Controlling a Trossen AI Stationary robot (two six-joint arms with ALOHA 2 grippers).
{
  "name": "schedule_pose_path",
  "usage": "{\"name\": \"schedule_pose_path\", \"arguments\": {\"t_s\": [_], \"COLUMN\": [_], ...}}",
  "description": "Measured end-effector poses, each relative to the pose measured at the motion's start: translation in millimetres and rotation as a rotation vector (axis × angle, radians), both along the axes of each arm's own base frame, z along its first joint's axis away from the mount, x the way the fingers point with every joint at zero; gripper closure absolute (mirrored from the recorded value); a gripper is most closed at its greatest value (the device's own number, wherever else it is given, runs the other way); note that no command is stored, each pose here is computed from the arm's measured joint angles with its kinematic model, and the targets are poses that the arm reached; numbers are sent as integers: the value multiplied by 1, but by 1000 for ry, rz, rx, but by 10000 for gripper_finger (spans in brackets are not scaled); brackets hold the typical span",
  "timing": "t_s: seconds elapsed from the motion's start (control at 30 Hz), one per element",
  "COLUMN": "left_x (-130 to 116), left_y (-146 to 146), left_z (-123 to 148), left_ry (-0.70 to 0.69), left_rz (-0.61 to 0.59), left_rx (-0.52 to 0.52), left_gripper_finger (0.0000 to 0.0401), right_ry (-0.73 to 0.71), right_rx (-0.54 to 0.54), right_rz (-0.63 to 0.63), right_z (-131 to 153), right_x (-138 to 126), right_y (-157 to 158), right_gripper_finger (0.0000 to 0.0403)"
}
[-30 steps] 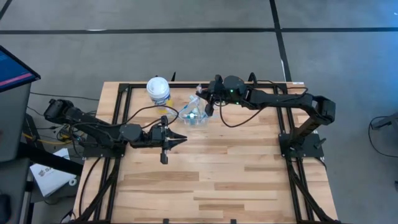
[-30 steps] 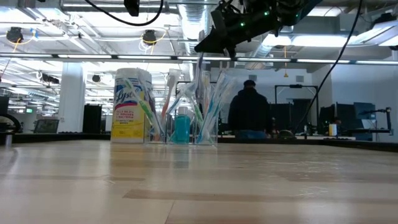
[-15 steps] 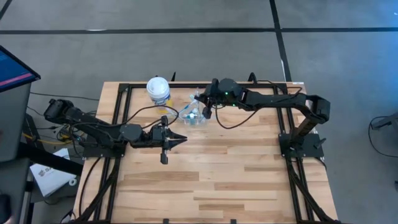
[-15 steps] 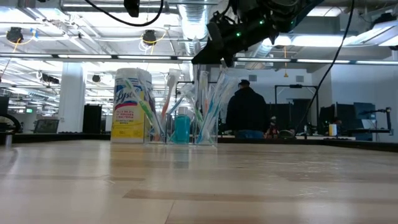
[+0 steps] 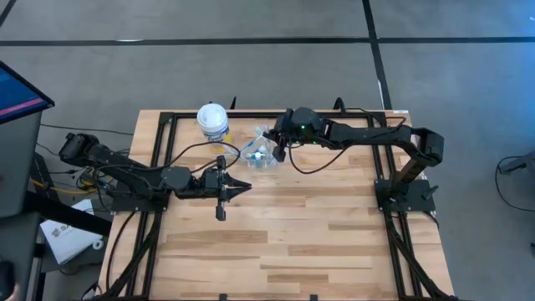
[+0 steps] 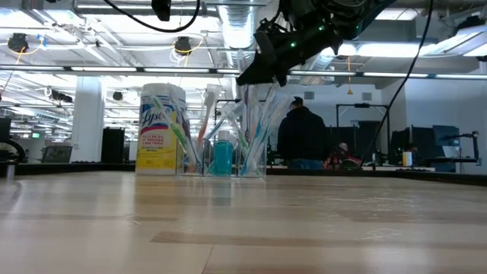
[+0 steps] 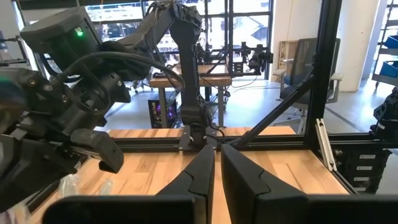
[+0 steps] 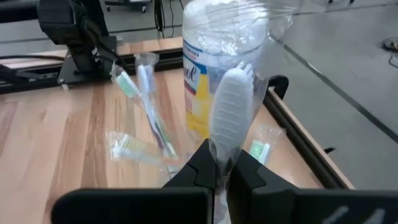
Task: Pick & Place toothbrushing station
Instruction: Put the purple toothbrush into the transparent organizer
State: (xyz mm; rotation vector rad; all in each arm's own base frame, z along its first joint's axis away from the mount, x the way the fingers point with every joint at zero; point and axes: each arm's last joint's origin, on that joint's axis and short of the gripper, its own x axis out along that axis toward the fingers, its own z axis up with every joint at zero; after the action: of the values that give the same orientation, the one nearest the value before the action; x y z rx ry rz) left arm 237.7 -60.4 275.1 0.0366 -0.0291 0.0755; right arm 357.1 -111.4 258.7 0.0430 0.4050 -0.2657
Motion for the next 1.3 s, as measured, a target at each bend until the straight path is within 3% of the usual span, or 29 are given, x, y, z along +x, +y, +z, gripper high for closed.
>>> {"name": "schedule_pose_path", "arguments": {"t_s": [0.3,0.8,1.3], "left_x": [0,-1,-1], "left_y": [0,-3,-3], "left_z": [0,-2,-2], "left_ry": [4,17,17], "left_rz": [0,-12,-11], "left_rx": [-1,2,2], "left_gripper_finger": [380,380,380], "right_ry": [6,-40,-22], "right_rx": [-2,4,20], "right_rz": [47,38,53], "right_z": [0,-25,-32], "right_x": [4,-4,-9], "right_y": [16,18,18], "right_gripper_finger": [400,401,397]}}
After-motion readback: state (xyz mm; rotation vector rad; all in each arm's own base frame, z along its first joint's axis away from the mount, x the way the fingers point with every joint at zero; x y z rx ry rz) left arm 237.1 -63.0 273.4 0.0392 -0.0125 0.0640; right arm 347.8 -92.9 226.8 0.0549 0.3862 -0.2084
